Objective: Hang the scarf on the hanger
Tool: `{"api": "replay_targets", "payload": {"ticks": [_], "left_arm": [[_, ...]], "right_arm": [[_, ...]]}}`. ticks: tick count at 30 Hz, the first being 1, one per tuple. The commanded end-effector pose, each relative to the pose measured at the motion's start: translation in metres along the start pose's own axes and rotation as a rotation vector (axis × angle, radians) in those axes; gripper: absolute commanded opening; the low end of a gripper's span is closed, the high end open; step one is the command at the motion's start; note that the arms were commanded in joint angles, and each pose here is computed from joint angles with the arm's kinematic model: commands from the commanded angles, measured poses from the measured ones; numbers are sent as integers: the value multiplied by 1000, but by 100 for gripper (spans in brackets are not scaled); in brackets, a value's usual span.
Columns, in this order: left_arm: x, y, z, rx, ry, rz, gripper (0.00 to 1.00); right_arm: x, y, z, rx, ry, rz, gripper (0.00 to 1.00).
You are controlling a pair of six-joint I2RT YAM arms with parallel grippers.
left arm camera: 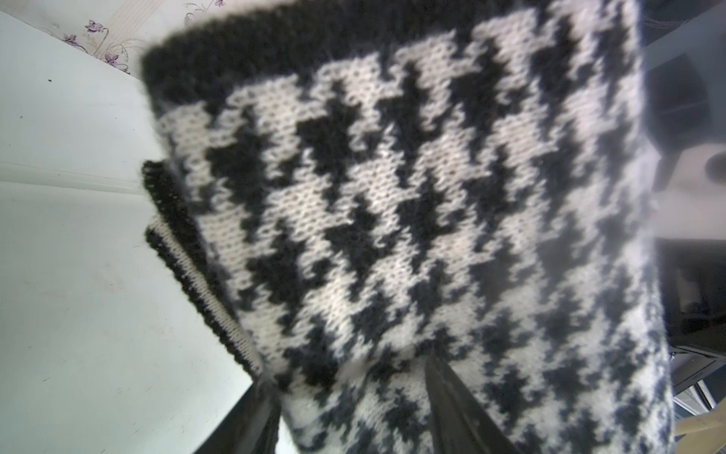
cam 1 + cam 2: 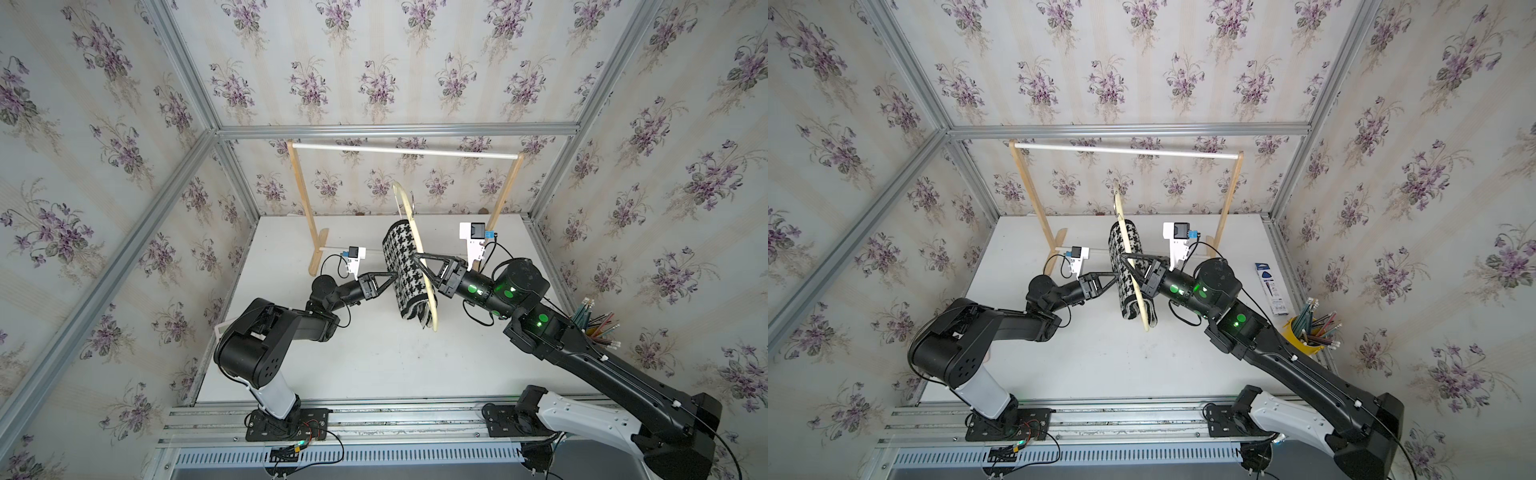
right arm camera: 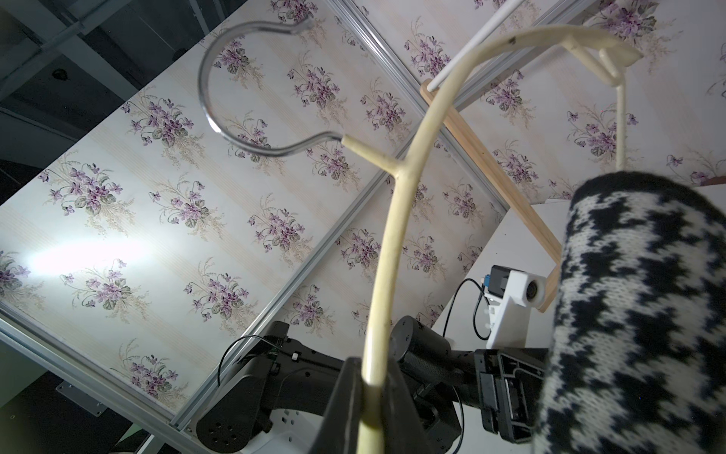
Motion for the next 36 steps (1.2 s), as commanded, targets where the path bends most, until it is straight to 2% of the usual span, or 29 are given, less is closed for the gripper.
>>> {"api": "replay_targets", "payload": {"ticks": [1, 5, 7, 9, 13, 20, 29, 36], "left_arm": [[0, 1, -2, 47, 17, 8, 60], [0, 0, -5, 68, 17, -2, 57], [0, -1, -7, 73, 11, -14, 44], [0, -1, -9, 85, 9, -25, 26], [0, 1, -15, 98, 6, -40, 0], [-4, 8, -15, 93, -16, -50, 0], [-10, 31, 11, 26, -107, -28, 0], [-9, 31, 12, 33, -112, -32, 0]], "right_arm": [[-1, -10, 20, -31, -98, -42, 0], [-1, -11, 22, -28, -114, -44, 0], [-1, -11, 22, -25, -117, -45, 0], [-1, -10, 22, -24, -117, -45, 0], [-1, -10, 21, -24, -114, -49, 0], [-3, -12, 18, -40, -88, -72, 0], [-4, -12, 14, -51, -56, -87, 0], [-4, -12, 13, -50, -52, -85, 0]]}}
Point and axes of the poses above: each gripper's point midway between its finger pads, its own x axis out along the fingers, its own z axis along the line the jaws close on, y = z × x, the point moved 7 cm from there along -x, back along the fingers, and after that the axes turned 10 degrees about x, right-handed, at the moved point
